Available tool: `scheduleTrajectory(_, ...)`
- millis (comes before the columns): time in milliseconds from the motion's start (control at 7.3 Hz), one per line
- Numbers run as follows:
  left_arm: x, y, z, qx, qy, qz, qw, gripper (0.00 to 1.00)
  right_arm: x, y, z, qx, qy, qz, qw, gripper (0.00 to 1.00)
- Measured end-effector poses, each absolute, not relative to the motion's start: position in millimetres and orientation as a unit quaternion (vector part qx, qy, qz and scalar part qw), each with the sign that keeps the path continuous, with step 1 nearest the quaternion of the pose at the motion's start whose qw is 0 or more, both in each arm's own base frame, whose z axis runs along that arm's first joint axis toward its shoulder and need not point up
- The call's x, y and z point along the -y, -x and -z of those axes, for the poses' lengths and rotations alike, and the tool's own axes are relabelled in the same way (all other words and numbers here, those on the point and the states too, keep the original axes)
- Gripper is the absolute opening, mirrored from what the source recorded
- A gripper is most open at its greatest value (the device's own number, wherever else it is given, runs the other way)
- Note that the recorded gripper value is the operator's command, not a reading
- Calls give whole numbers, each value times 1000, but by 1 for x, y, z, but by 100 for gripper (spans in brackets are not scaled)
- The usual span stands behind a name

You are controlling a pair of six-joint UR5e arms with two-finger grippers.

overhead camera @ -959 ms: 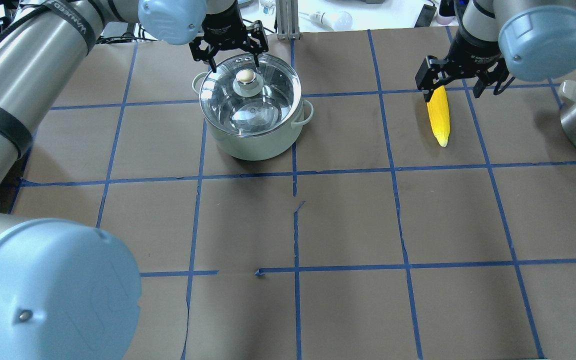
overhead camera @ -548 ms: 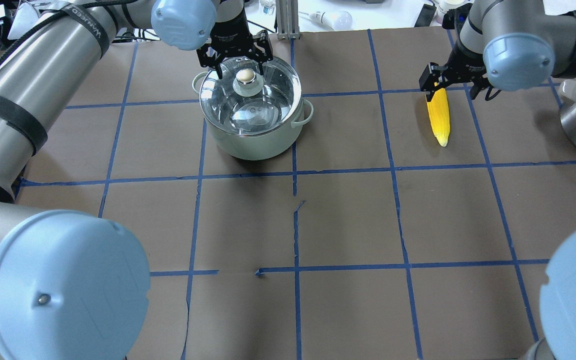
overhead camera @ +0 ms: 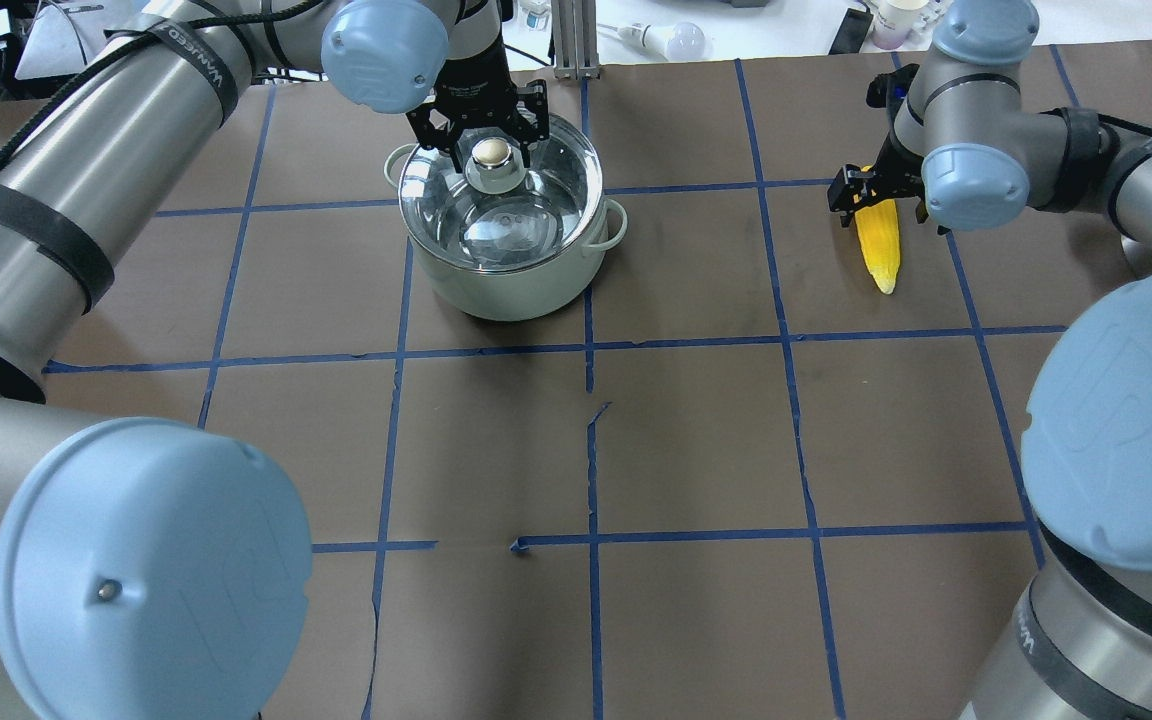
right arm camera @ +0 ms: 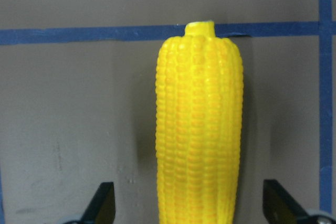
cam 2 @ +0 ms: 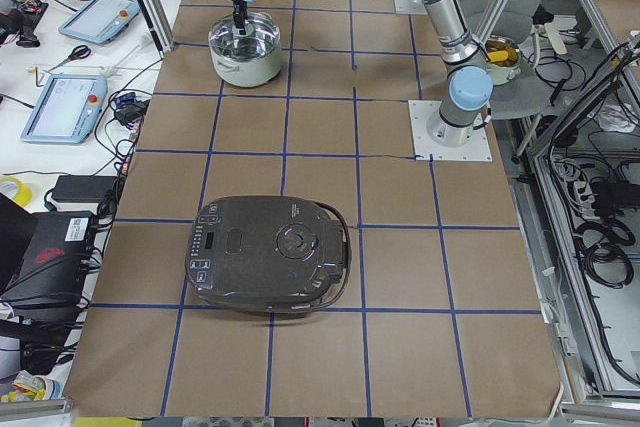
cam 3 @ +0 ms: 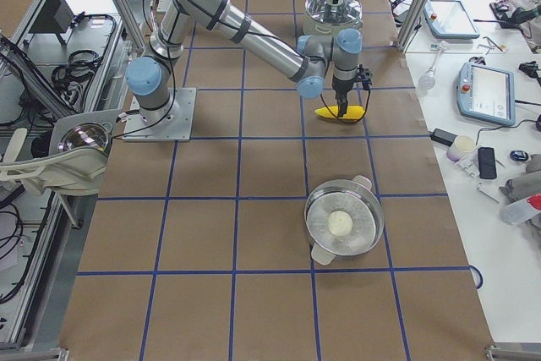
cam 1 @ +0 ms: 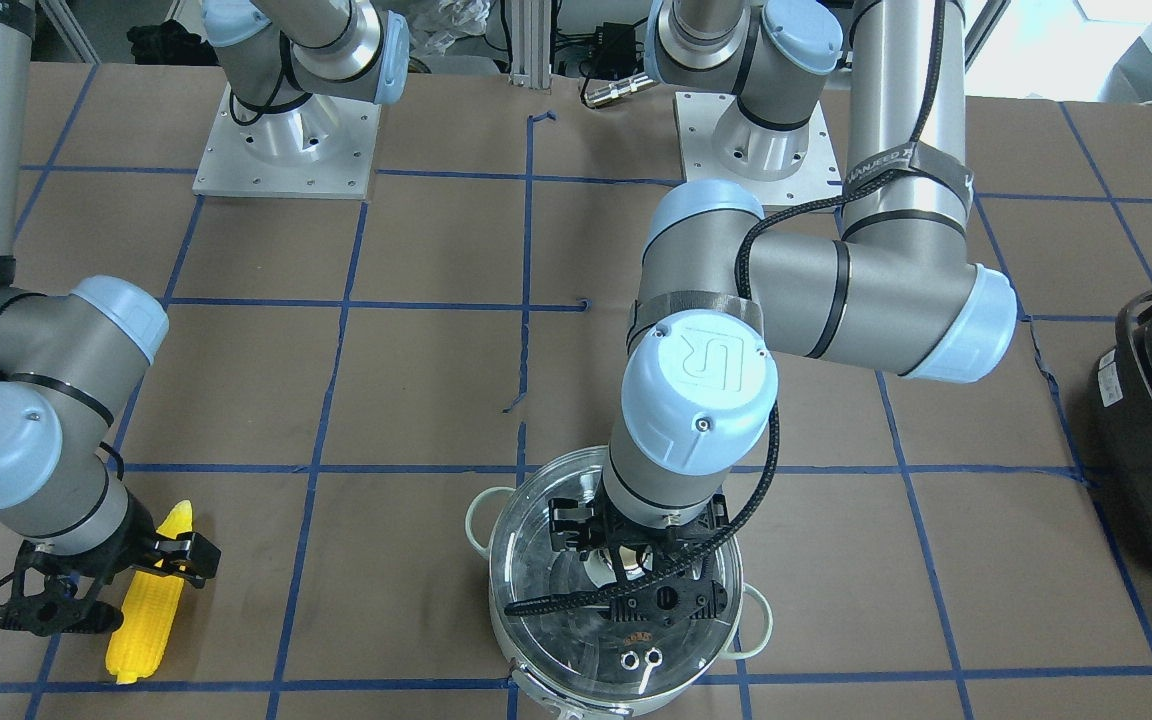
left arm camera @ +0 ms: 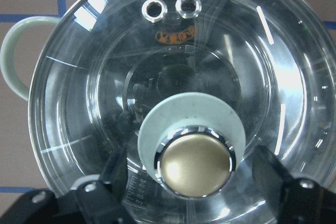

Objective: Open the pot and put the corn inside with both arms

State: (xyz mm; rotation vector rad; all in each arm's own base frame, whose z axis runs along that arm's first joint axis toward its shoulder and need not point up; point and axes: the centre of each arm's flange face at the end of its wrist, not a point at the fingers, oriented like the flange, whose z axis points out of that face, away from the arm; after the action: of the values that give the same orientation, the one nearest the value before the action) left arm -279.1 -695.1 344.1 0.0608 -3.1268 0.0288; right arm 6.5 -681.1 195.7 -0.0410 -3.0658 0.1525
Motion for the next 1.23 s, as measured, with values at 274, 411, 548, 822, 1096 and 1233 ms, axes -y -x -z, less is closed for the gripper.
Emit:
scheduleTrajectory(274, 694, 279, -349, 1000, -18, -14, 4, 0, 683, -5, -182, 998, 14, -48, 37, 0)
scheduleTrajectory(411, 692, 279, -358, 1000, -16, -20, 5, 0, 684, -4, -182, 998, 15, -49, 37, 0)
scheduleTrajectory(548, 688, 278, -373, 999, -14, -29, 6, 0, 685, -3, -185, 998, 15, -53, 37, 0)
scheduleTrajectory(822, 684, 249, -398, 999, 23, -35, -8, 0, 689, -4, -209, 997, 21, -72, 36, 0)
scheduleTrajectory(1096, 684, 176, -420, 999, 18, -26, -36, 0, 697, -34, -266, 994, 22, -100, 30, 0)
scheduleTrajectory(1233, 681, 131, -422, 999, -6, -14, -41, 0, 698, -74, -300, 994, 26, -107, 23, 0)
